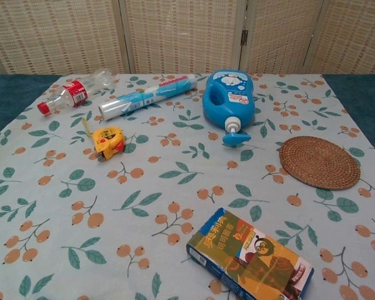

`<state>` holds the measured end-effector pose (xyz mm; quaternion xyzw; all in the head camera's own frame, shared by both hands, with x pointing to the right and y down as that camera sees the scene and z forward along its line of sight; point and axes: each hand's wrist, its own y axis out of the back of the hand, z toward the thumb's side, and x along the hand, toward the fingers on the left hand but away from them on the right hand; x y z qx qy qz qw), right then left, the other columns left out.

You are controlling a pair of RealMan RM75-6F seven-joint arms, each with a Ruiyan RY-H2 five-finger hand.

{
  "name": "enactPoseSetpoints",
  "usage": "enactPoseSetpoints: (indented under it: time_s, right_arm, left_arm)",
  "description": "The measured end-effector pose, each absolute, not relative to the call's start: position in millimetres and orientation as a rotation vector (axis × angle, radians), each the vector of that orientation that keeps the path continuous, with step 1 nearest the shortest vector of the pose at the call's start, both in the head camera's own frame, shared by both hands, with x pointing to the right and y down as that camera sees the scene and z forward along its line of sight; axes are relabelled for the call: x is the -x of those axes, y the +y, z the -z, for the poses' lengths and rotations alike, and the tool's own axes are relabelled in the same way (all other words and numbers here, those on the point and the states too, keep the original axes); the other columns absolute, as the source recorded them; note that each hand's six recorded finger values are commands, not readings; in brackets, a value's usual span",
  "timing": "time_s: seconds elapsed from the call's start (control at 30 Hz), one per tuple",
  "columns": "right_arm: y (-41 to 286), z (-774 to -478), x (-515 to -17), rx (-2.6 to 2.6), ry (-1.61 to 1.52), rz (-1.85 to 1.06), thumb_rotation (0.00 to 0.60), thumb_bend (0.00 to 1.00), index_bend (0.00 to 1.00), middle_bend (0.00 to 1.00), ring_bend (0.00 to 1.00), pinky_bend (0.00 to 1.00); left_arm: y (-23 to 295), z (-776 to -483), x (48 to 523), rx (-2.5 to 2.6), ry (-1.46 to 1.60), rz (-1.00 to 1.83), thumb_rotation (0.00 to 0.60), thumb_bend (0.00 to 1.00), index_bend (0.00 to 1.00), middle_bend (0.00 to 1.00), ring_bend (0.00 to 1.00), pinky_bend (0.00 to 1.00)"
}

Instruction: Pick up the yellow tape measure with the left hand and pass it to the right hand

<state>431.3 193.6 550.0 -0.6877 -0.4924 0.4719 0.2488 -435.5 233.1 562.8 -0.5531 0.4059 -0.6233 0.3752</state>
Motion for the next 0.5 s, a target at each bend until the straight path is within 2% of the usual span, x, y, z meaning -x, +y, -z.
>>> enactPoseSetpoints:
  time_s: [0.5]
  right_arm:
    - [191.1, -550.3, -426.3, 1.863, -1.347, -1.267, 0.6, 0.54, 0.09, 0.06, 0.09, 0.0]
  left_arm:
    - [232.3, -559.9, 434.2, 1.439, 1.047, 1.585, 0.6, 0.36, 0.13, 0.09, 0.08, 0.0]
